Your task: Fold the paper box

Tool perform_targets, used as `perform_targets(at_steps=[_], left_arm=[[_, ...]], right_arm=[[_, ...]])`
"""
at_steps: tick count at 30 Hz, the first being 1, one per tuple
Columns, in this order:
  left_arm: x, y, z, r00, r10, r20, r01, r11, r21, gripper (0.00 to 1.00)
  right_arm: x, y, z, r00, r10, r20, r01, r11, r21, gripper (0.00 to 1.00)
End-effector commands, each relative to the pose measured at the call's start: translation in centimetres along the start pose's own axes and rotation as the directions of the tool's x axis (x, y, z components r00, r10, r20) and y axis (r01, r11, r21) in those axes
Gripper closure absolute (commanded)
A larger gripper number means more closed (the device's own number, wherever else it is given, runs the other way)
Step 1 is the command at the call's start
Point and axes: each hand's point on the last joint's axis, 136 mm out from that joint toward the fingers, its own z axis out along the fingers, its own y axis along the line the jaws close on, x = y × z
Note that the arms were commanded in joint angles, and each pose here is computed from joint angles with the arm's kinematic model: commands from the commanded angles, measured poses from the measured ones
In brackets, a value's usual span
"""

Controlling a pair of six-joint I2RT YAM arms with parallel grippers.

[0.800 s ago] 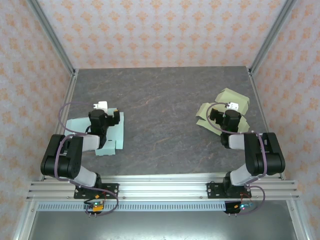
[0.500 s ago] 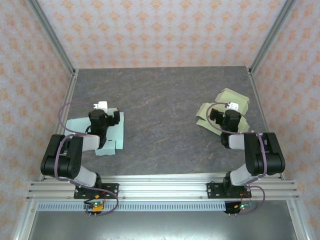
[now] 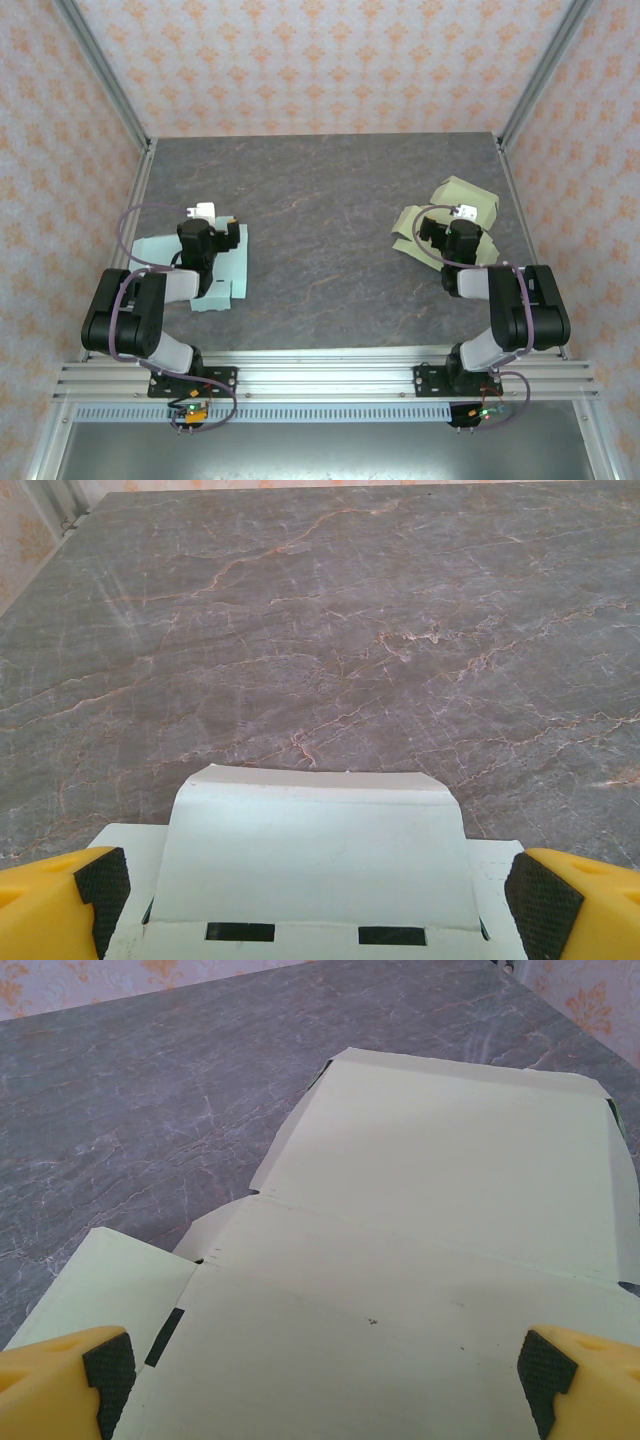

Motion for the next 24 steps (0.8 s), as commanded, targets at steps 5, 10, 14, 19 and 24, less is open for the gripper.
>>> perform_targets(at_steps=[5,10,14,19,24], left_arm=[[-1.2,-0.2,0.0,0.999,-0.012,0.041,0.012,1.000,0.002,0.00],[-1.3,-0.2,0.0,0.999,-0.010,0.043,0.010,1.000,0.001,0.00],[-1.7,0.2,-0.1,0.999,-0.009,0.036,0.010,0.999,-0.031,0.00],[-4.1,0.8,-2.5,1.000,-0.011,0.001,0.011,0.992,-0.128,0.00],[-6.6,2.0,-7.1,0.966,-0.256,0.041,0.259,0.951,-0.169,0.00]], right_arm=[[-0.9,0.1,0.1,1.000,0.005,0.021,-0.005,1.000,0.004,0.01],[-0.8,-0.1,0.0,1.000,0.009,0.027,-0.009,1.000,0.013,0.01],[-1.3,-1.2,-0.4,0.997,0.040,0.059,-0.044,0.996,0.072,0.01],[-4.2,-1.1,-2.9,0.996,0.039,0.086,-0.046,0.996,0.074,0.01],[-10.6,-0.8,-7.5,0.983,0.074,0.170,-0.084,0.995,0.051,0.01]])
